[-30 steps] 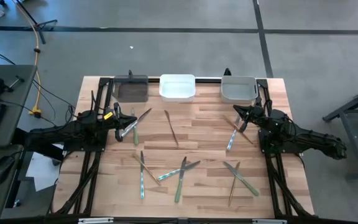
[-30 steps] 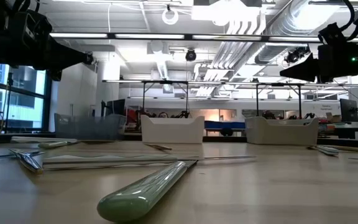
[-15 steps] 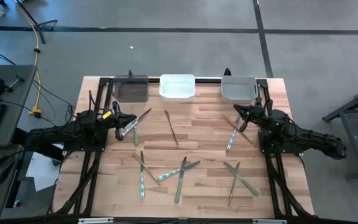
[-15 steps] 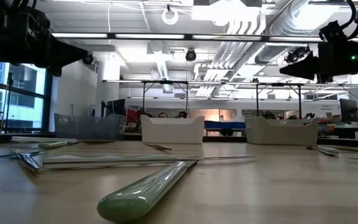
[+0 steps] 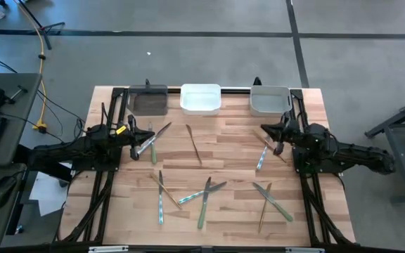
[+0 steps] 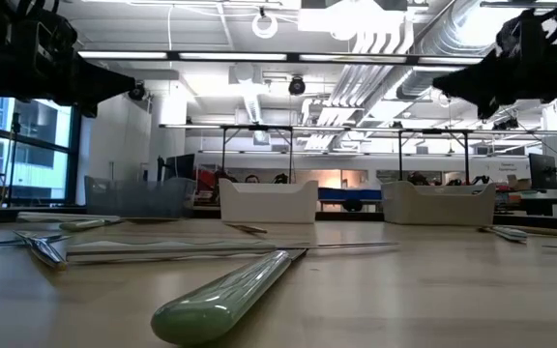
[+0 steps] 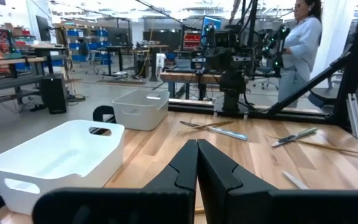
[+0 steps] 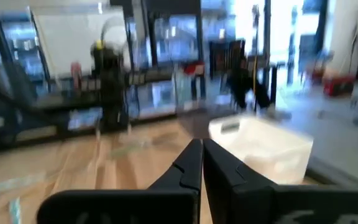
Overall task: Sort silverware by color (type)
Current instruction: Put the green knife into white bin
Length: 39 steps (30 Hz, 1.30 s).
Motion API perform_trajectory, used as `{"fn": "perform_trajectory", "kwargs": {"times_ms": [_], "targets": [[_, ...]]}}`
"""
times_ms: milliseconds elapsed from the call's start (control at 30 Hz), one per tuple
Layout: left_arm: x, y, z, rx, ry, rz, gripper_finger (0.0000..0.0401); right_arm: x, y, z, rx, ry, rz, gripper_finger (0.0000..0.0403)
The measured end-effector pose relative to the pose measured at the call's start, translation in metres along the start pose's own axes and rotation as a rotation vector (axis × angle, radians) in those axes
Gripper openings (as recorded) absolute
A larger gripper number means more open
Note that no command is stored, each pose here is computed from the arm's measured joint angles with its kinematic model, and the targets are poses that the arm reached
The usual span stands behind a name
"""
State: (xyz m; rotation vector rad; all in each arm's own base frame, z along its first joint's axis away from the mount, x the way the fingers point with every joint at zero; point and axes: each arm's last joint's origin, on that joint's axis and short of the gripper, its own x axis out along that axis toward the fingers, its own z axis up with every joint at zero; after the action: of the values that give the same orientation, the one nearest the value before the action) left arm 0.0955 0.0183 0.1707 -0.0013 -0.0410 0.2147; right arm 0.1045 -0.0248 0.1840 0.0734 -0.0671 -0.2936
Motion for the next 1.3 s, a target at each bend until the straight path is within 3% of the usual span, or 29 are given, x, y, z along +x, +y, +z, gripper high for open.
{"fn": "perform_trajectory", "kwargs": {"times_ms": [300, 500, 900, 1133, 1300], "targets": [[0.002, -0.001, -0.005, -0.009, 0.056, -0.019, 0.0000, 0.020, 0.027, 0.005, 0.044, 0.297, -0.004, 0.0000], [0.004, -0.001, -0.008, -0.015, 0.092, -0.018, 0.0000, 0.033, 0.054, 0.010, 0.122, 0.571, -0.001, 0.0000], [0.006, -0.001, -0.011, 0.051, 0.134, -0.022, 0.0000, 0.036, 0.133, 0.013, 0.341, 1.127, -0.090, 0.0006], [0.006, -0.001, -0.011, 0.065, 0.133, -0.023, 0.0000, 0.011, 0.191, 0.006, 0.460, 1.352, -0.175, 0.0079], [0.006, -0.001, -0.011, 0.065, 0.133, -0.023, 0.0000, -0.011, 0.219, -0.006, 0.472, 1.447, -0.280, 0.0140]]}}
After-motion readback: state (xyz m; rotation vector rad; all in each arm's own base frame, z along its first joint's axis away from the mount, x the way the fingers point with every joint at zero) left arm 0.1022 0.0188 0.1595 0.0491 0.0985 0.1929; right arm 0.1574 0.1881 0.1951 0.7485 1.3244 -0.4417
